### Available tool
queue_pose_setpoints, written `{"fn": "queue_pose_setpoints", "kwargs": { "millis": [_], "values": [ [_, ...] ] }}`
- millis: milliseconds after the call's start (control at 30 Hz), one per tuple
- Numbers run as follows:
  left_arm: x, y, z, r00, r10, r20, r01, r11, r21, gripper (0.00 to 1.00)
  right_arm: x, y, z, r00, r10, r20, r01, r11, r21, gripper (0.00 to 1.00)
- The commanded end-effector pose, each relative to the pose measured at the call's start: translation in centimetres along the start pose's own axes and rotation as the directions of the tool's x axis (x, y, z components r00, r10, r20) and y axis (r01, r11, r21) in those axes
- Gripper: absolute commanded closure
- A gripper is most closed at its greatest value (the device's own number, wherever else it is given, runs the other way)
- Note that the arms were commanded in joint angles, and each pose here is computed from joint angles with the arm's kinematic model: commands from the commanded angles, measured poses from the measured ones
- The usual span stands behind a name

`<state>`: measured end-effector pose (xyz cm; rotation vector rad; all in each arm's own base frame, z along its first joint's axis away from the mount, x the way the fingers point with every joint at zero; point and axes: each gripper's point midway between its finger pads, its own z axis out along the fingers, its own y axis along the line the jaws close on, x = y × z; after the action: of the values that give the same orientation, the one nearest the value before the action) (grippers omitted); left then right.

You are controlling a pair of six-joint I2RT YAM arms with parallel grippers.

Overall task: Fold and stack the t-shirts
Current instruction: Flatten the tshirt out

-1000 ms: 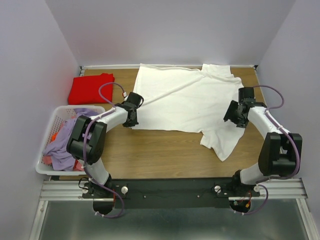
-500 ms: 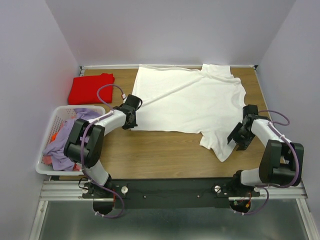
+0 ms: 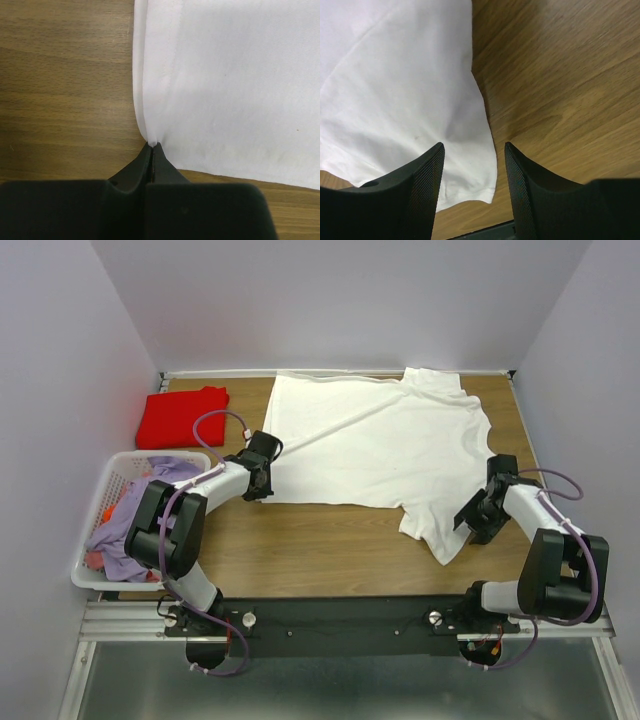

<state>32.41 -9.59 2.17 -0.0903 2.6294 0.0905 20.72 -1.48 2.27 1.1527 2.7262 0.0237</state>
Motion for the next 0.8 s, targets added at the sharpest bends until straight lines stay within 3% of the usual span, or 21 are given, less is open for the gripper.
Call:
{"fn": "queue_pose_setpoints", "kwargs": {
  "millis": [0, 200, 367, 767],
  "values": [
    [-0.1, 0.2, -0.6, 1.000, 0.016, 0.008, -0.016, 1.000, 0.012, 1.00, 1.2, -0.4, 0.3, 0.998, 0.059, -0.028, -0.059, 0.998, -0.001, 0.42],
    [-0.3, 0.2, -0.6, 1.000, 0.018, 0.011, -0.018, 1.000, 0.011, 1.00, 2.8, -0.5, 1.7, 0.992, 0.081, -0.093, -0.082, 0.997, -0.001, 0.43],
    [-0.4, 0.0, -0.7, 1.000, 0.023, 0.012, -0.024, 1.000, 0.017, 1.00, 2.9, -0.7, 2.5, 0.991, 0.086, -0.101, -0.085, 0.996, 0.016, 0.52],
    [-0.2, 0.0, -0.7, 1.000, 0.011, 0.016, -0.011, 1.000, 0.026, 1.00, 3.3, -1.2, 3.9, 0.987, 0.086, -0.139, -0.078, 0.995, 0.060, 0.89]
  ]
}}
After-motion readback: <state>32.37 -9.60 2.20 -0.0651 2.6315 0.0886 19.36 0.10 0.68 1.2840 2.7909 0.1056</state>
